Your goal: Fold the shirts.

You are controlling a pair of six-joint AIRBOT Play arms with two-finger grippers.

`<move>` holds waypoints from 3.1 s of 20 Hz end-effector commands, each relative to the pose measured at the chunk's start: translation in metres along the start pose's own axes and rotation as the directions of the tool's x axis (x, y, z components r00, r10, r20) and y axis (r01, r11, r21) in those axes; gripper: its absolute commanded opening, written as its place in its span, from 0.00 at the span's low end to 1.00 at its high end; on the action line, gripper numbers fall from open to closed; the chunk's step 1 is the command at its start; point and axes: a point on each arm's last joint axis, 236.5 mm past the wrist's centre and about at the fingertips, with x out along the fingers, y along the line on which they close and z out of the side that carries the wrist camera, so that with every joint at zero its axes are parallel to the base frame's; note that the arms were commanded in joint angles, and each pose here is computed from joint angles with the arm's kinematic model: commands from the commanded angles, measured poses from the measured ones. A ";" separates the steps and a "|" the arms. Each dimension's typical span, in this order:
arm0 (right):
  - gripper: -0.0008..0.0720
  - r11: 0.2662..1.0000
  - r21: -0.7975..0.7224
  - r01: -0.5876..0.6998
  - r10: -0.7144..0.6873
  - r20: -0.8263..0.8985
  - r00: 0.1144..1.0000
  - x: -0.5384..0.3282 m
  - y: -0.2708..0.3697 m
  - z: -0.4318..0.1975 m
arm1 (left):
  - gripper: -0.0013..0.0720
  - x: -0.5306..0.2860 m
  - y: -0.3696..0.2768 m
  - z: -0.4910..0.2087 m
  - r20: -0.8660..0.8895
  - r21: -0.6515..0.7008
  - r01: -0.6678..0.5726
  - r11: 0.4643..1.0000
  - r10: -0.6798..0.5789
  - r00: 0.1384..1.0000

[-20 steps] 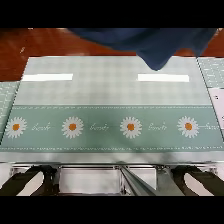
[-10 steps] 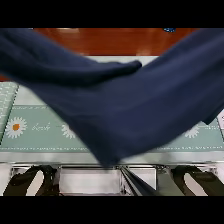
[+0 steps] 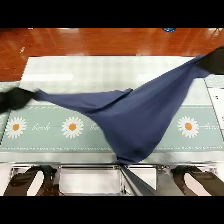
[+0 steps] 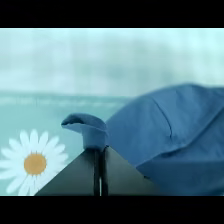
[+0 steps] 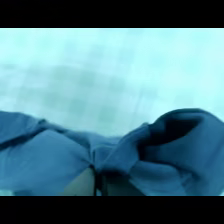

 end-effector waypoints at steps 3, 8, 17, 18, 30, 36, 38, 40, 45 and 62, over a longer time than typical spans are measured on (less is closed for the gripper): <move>0.04 0.983 0.167 -0.081 0.102 -0.121 0.987 0.144 -0.044 -0.003 | 0.05 0.119 0.086 -0.057 -0.035 -0.336 -0.060 0.940 0.051 0.998; 0.05 0.948 0.312 -0.065 0.130 -0.191 0.973 0.215 -0.072 -0.001 | 0.05 0.170 0.102 -0.039 -0.112 -0.373 -0.065 0.926 0.025 0.993; 0.58 0.908 0.398 0.131 -0.012 -0.286 0.958 0.111 -0.161 -0.042 | 0.71 0.102 0.144 0.028 -0.197 -0.259 -0.113 0.959 0.062 0.978; 0.58 0.873 0.456 0.172 -0.043 -0.280 0.959 0.099 -0.174 -0.061 | 0.71 0.098 0.150 0.034 -0.177 -0.274 -0.117 0.954 0.070 0.982; 0.58 0.823 0.568 0.014 0.144 -0.232 0.962 0.104 -0.109 -0.179 | 0.71 0.180 0.125 -0.068 -0.550 -0.360 -0.068 0.930 -0.153 0.821; 0.58 0.823 0.567 0.012 0.160 -0.252 0.955 0.103 -0.105 -0.184 | 0.71 0.204 0.094 -0.087 -0.610 -0.306 -0.016 0.952 -0.183 0.771; 0.58 0.834 0.549 0.051 0.147 -0.310 0.939 0.100 -0.108 -0.199 | 0.53 0.205 0.088 -0.083 -0.611 -0.287 0.002 0.958 -0.184 0.770; 0.58 0.809 0.579 0.103 0.151 -0.373 0.915 0.104 -0.109 -0.226 | 0.05 0.204 0.083 -0.076 -0.607 -0.278 0.017 0.960 -0.190 0.772; 0.58 0.810 0.581 0.086 0.296 -0.531 0.794 0.118 -0.052 -0.292 | 0.05 0.201 0.078 -0.073 -0.611 -0.274 0.034 0.961 -0.201 0.766; 0.56 0.840 0.535 0.090 0.286 -0.578 0.764 0.185 0.024 -0.322 | 0.05 0.199 0.077 -0.075 -0.618 -0.278 0.036 0.960 -0.207 0.758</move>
